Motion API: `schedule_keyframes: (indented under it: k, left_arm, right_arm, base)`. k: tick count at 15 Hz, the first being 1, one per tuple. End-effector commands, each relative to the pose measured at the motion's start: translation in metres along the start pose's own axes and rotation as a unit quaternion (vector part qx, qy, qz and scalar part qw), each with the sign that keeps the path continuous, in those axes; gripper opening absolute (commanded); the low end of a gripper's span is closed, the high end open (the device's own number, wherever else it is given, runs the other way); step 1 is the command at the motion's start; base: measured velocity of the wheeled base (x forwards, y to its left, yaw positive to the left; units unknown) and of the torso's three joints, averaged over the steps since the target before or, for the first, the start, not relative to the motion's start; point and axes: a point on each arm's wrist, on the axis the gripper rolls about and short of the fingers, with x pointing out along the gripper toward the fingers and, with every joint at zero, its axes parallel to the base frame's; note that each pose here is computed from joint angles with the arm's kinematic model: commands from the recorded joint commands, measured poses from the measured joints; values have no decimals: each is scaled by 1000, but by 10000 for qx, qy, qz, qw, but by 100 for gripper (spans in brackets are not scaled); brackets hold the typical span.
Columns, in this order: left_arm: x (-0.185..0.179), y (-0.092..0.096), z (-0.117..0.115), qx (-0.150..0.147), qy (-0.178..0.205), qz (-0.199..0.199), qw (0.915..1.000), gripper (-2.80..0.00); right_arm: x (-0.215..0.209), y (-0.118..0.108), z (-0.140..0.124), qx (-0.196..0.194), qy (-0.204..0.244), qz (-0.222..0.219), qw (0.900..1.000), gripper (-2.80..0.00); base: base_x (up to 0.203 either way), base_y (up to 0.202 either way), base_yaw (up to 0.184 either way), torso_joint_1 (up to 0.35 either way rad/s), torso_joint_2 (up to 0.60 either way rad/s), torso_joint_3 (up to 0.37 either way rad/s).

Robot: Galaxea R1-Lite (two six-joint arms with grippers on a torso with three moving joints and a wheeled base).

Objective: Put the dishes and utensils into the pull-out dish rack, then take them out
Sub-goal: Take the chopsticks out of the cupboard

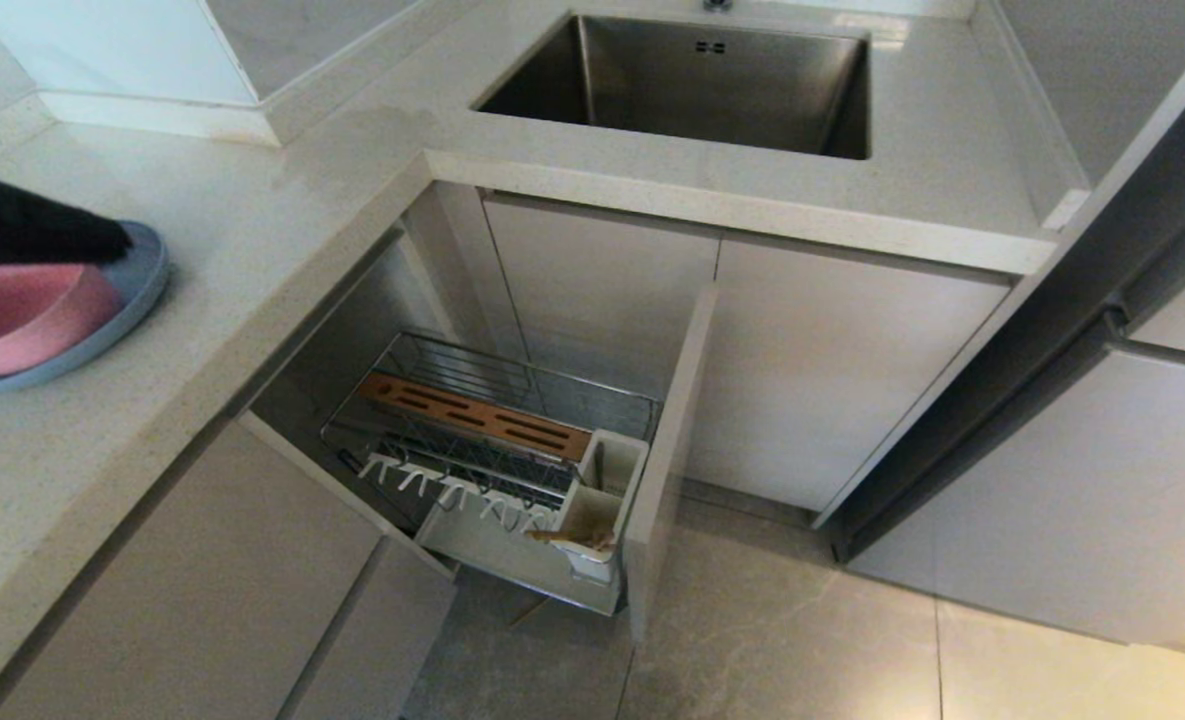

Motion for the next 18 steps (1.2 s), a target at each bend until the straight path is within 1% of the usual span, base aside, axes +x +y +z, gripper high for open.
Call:
schedule_keyframes:
  k: [1,3,5,6,10,13,16,18]
  left_arm:
    - [11,2,-19,23,648,22,9979,-280]
    - [34,9,-40,8,1373,209,9903,-280]
    - [61,18,-55,-48,1880,430,9812,-280]
    - [77,22,-60,-62,2044,499,9776,-280]
    - [139,36,-82,-67,2416,613,9684,-280]
    - [177,40,-95,-202,2760,672,9586,-280]
    - [200,28,-95,-432,3184,366,9463,-280]
    - [212,21,-95,-498,3407,324,9383,-280]
  right_arm:
    - [1,0,-2,1,39,1,10000,-280]
    - [1,0,-2,1,36,1,10000,-280]
    - [1,0,-2,1,43,1,10000,-280]
    - [1,0,-2,1,36,1,10000,-280]
    - [1,0,-2,1,36,1,10000,-280]
    - [1,0,-2,1,36,1,10000,-280]
    - [1,0,-2,1,36,1,10000,-280]
    - [1,0,-2,1,37,1,10000,-280]
  base:
    - [0,0,0,0,0,0]
    - [0,0,0,0,0,0]
    - [0,0,0,0,0,0]
    - [0,0,0,0,0,0]
    - [0,0,0,0,0,0]
    - [0,0,0,0,0,0]
    - [0,0,0,0,0,0]
    - [0,0,0,0,0,0]
